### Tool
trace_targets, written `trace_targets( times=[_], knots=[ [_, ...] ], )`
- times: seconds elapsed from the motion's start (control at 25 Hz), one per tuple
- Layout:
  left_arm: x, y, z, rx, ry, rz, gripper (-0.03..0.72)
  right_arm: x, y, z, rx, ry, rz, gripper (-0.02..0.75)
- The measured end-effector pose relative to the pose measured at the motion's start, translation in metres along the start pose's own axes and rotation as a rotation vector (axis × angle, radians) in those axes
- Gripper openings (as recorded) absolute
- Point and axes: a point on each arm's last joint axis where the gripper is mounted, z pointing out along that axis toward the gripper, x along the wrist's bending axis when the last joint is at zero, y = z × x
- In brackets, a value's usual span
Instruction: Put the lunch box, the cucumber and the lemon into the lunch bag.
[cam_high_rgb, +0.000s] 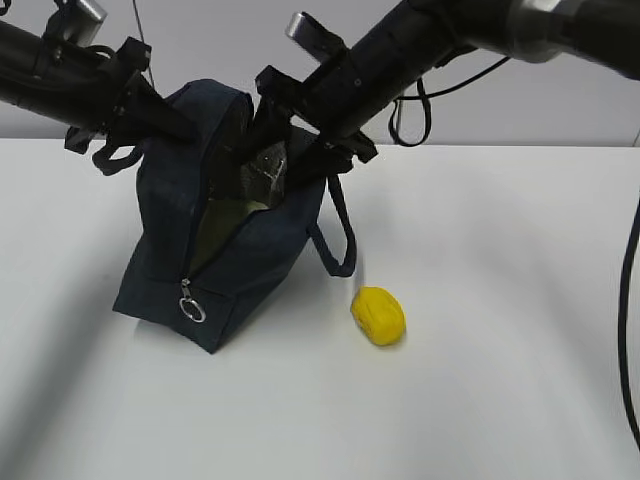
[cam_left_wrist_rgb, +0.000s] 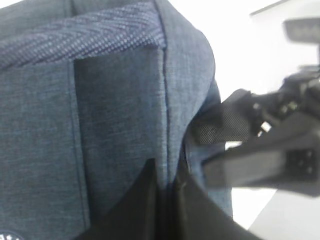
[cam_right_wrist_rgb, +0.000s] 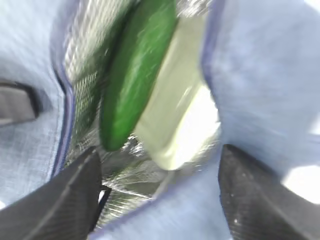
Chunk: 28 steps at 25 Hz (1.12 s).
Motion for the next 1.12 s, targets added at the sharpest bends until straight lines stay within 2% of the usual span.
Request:
trace_targets(
  times=[0.08,0.36,0.6,1.12],
  knots=[
    [0.001,-0.001,0.000,0.013,0.015,0.012,0.007,0.003,0.003,-0.009,-0.019,-0.065,-0.026,0.549],
    [0.004,-0.003,0.000,0.035,0.048,0.027,0.007,0.027,0.002,-0.050,-0.092,-0.195,-0.090,0.549],
    [0.005,-0.004,0.000,0.040,0.056,0.031,0.007,0.047,-0.010,-0.079,-0.132,-0.257,-0.139,0.549],
    [0.010,-0.007,-0.001,0.080,0.112,0.057,0.007,0.008,-0.063,-0.072,0.064,-0.462,-0.089,0.548]
  ],
)
